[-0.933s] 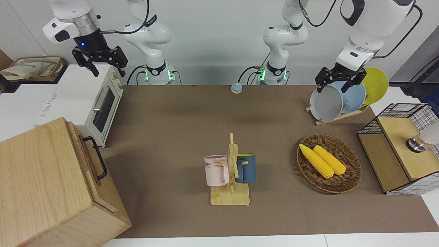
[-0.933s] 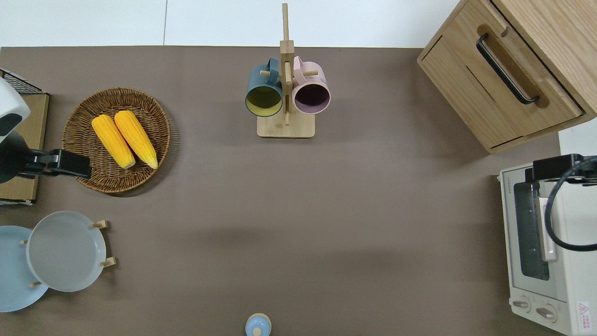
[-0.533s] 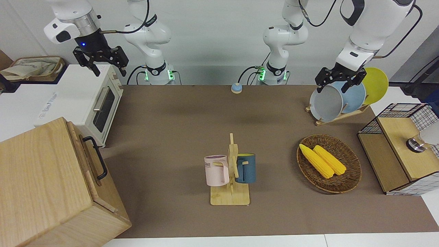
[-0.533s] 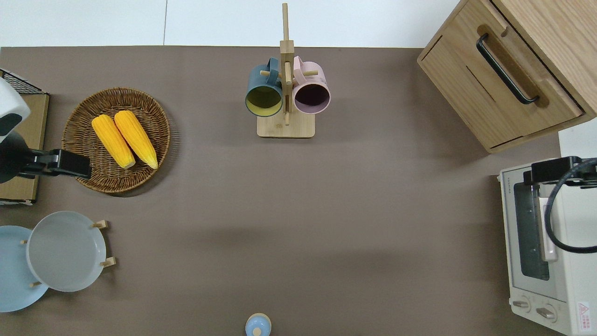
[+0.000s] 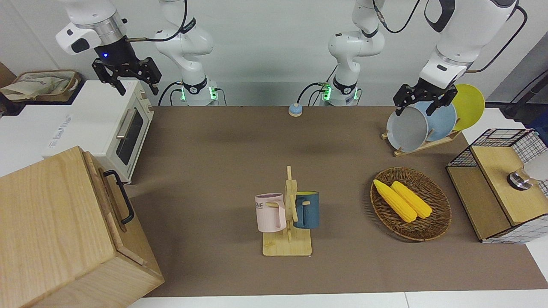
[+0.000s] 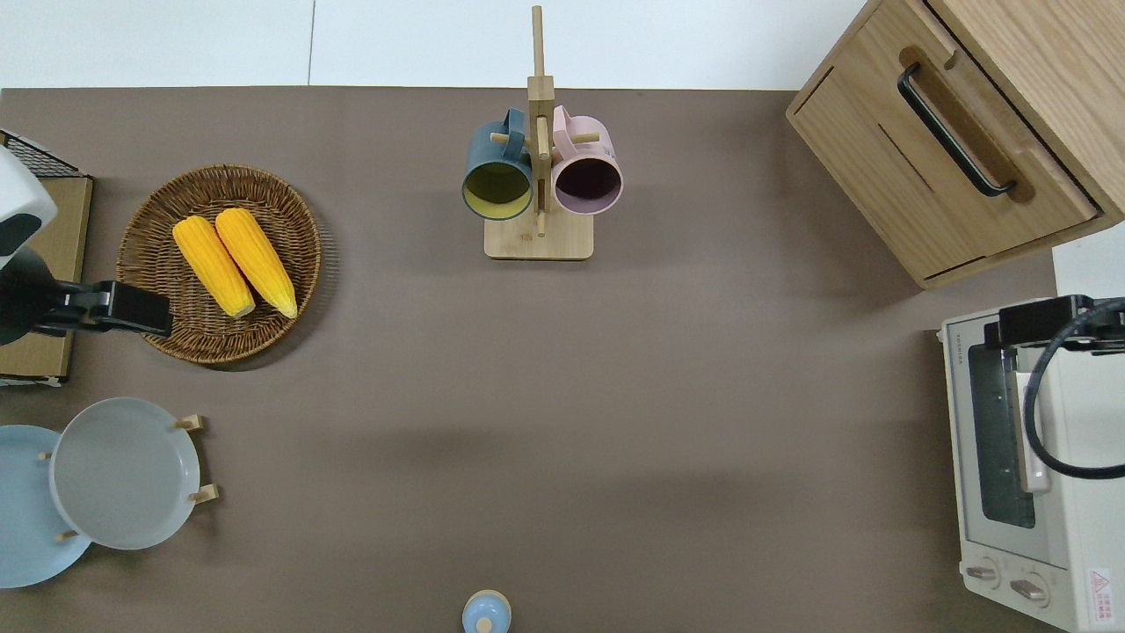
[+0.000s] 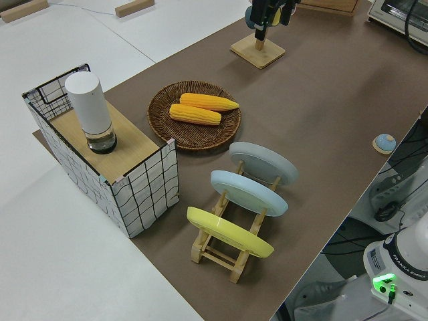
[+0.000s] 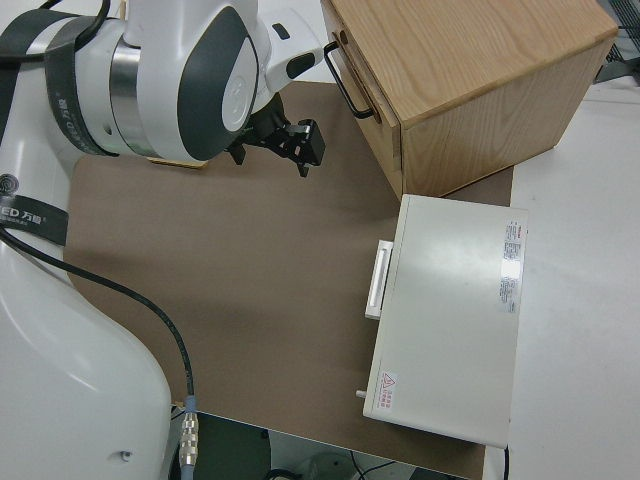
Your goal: Slide drawer open with right arm
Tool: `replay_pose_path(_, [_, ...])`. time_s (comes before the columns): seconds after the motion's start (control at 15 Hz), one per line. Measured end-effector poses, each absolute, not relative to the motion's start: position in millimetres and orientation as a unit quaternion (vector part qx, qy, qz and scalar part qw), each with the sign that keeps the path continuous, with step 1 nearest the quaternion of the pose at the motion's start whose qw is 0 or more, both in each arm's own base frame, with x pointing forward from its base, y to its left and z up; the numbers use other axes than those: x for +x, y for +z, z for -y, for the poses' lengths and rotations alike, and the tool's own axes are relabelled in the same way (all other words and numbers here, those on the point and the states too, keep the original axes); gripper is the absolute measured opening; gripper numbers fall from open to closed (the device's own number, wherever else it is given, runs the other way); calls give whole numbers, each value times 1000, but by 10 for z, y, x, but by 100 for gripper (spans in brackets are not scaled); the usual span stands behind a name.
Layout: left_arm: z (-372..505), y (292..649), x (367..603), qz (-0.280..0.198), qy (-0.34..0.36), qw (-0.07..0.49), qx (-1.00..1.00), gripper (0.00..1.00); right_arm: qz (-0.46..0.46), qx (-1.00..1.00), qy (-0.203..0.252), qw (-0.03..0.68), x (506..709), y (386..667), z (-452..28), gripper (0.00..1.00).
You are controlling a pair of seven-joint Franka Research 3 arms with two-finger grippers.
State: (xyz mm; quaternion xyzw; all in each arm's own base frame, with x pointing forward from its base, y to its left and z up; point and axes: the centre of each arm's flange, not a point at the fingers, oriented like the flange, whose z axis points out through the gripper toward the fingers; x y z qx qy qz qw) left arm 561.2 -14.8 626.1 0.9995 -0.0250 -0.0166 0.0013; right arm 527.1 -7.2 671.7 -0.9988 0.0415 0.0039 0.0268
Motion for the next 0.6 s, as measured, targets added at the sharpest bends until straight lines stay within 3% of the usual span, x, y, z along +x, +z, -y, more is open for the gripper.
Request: replay_pose_path(0.6, [148,6261,5612,25,-17,1,1000,100,-36,-999,10,26,5255,6715,20,99])
